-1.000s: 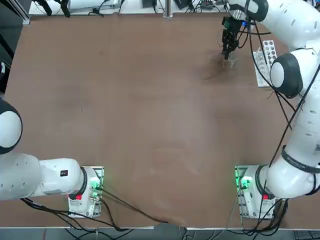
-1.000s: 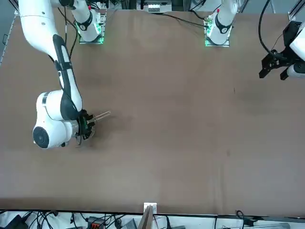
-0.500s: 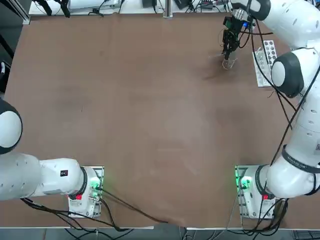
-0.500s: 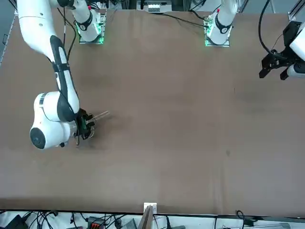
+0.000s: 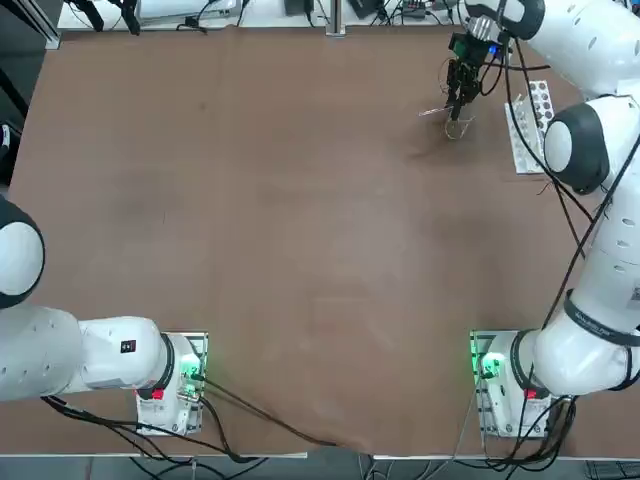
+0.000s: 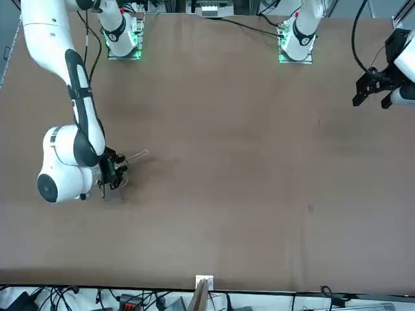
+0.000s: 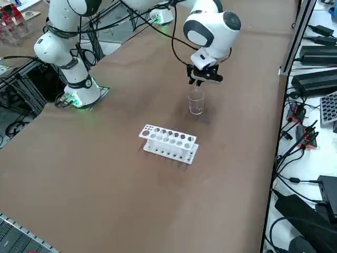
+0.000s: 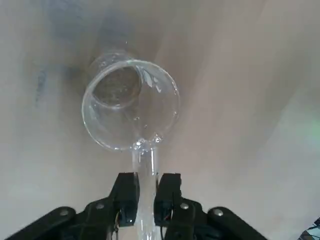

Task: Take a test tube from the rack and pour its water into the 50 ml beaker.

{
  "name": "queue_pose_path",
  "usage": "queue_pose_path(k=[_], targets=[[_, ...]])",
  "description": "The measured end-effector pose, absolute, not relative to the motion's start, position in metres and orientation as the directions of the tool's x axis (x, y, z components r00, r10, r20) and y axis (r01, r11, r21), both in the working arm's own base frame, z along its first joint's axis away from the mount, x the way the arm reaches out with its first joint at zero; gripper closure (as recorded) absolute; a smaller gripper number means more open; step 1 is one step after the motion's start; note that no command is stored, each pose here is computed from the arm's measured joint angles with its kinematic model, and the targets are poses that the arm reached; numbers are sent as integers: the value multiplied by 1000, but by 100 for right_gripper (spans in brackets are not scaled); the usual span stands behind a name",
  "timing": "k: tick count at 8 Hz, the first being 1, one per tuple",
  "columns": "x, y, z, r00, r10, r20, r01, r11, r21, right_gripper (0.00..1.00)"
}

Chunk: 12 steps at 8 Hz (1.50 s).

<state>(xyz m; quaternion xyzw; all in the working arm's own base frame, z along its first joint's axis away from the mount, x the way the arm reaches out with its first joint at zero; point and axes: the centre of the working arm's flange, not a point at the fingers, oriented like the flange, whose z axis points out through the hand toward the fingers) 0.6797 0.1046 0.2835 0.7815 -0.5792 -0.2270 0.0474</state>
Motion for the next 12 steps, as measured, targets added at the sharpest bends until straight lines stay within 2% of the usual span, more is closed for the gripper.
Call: queue_pose_path(k=[2, 4, 9, 12], targets=[[680, 104, 284, 209, -935, -288, -889, -304, 342, 78], [682, 100, 290, 184, -963, -200, -900, -246, 360, 78], [673, 154, 321, 225, -950, 215, -922, -136, 364, 78], [677, 148, 363, 262, -867, 423, -928, -107, 356, 78]])
